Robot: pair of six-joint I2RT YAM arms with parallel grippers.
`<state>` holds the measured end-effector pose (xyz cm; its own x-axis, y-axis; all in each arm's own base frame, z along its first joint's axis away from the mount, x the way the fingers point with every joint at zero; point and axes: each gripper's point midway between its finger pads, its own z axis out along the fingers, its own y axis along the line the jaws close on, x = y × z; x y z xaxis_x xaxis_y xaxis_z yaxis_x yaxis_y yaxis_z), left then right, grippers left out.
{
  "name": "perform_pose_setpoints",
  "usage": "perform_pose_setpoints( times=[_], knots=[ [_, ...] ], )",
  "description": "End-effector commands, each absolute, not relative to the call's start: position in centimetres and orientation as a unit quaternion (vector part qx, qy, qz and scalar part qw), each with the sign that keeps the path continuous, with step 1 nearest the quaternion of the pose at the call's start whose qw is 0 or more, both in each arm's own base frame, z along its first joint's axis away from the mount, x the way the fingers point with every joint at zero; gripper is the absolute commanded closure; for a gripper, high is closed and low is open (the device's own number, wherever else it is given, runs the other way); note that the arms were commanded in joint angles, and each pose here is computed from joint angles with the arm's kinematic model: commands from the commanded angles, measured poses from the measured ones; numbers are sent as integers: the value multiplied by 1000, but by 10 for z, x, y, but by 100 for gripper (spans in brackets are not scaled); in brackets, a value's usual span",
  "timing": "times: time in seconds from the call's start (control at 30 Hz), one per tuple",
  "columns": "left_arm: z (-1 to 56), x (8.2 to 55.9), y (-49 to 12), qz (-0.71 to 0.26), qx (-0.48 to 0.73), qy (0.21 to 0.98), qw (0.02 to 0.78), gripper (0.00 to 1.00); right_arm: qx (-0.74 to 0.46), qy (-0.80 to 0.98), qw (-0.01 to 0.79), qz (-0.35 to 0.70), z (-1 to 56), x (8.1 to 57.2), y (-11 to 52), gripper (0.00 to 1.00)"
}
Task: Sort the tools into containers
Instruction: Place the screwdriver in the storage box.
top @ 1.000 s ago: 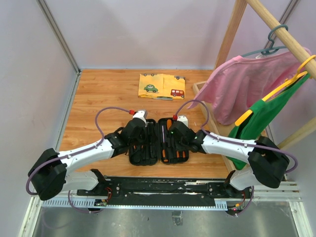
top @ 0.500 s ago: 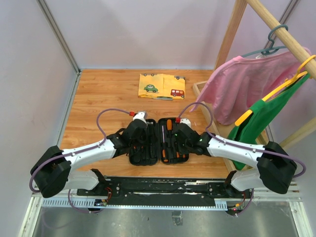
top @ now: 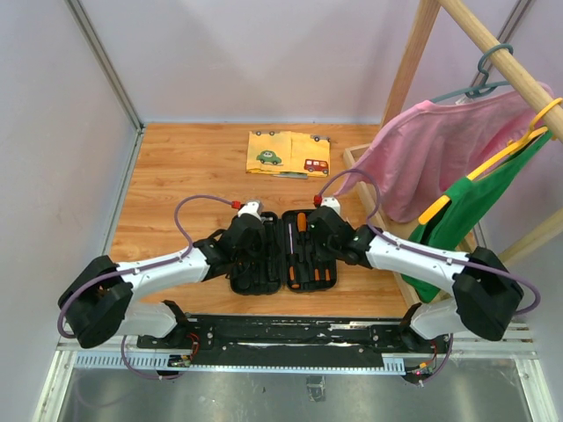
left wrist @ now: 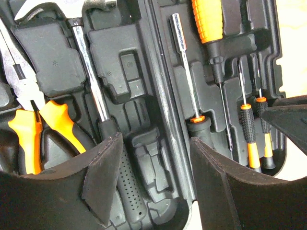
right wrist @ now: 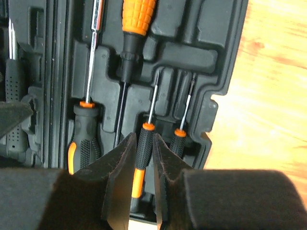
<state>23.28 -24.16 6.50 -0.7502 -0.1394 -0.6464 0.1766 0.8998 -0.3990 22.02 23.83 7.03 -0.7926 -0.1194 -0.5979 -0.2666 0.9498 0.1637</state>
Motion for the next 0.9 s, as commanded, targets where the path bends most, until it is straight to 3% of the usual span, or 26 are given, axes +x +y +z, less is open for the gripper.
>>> perform_pose_setpoints(
  times=[0.0, 0.37, 0.87],
  knots=[
    [60, 236, -240, -221, 2, 908, 357, 38, -109, 937, 310, 118, 72, 236, 247, 78],
    [51, 236, -240, -211, 1, 914, 347, 39, -115, 948, 288, 70, 47, 239, 238, 79],
    [47, 238, -239, -201, -6, 918, 341, 39, -120, 961, 228, 96, 27, 200, 235, 84]
  ],
)
